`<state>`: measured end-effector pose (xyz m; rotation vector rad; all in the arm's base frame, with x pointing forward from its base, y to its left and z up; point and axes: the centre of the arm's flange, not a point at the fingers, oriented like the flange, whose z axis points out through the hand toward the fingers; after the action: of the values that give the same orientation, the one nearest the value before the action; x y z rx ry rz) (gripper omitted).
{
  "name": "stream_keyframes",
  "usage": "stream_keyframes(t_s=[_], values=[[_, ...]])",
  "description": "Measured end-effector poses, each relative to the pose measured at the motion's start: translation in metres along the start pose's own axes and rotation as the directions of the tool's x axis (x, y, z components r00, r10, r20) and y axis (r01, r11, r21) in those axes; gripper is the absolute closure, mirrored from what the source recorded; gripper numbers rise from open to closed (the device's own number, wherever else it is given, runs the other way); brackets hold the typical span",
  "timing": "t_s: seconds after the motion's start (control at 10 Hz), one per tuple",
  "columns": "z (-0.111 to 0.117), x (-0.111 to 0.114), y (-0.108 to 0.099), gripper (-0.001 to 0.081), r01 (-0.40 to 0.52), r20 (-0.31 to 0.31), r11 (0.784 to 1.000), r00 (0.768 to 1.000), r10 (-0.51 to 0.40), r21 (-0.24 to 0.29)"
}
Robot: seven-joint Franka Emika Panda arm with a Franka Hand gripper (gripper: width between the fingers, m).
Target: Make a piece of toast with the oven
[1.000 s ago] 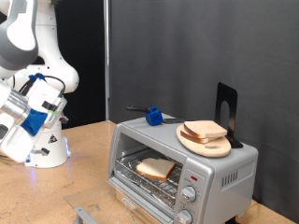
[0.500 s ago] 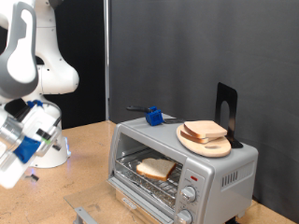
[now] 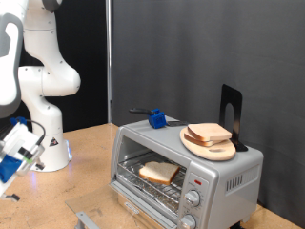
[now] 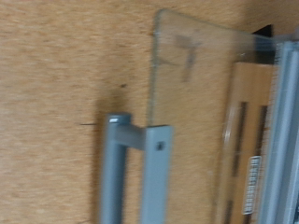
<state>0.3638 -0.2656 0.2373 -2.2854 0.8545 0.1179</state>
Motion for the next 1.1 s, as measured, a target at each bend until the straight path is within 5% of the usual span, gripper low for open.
stream_keyframes(t_s=[0.4, 1.1], values=[[0.039, 0.016, 0.011, -0.0002, -0.030, 0.006, 0.999, 1.000, 0.030, -0.010], [0.137, -0.007, -0.031, -0.0002, 0.040, 0.180, 0.999, 0.983, -0.041, 0.013]])
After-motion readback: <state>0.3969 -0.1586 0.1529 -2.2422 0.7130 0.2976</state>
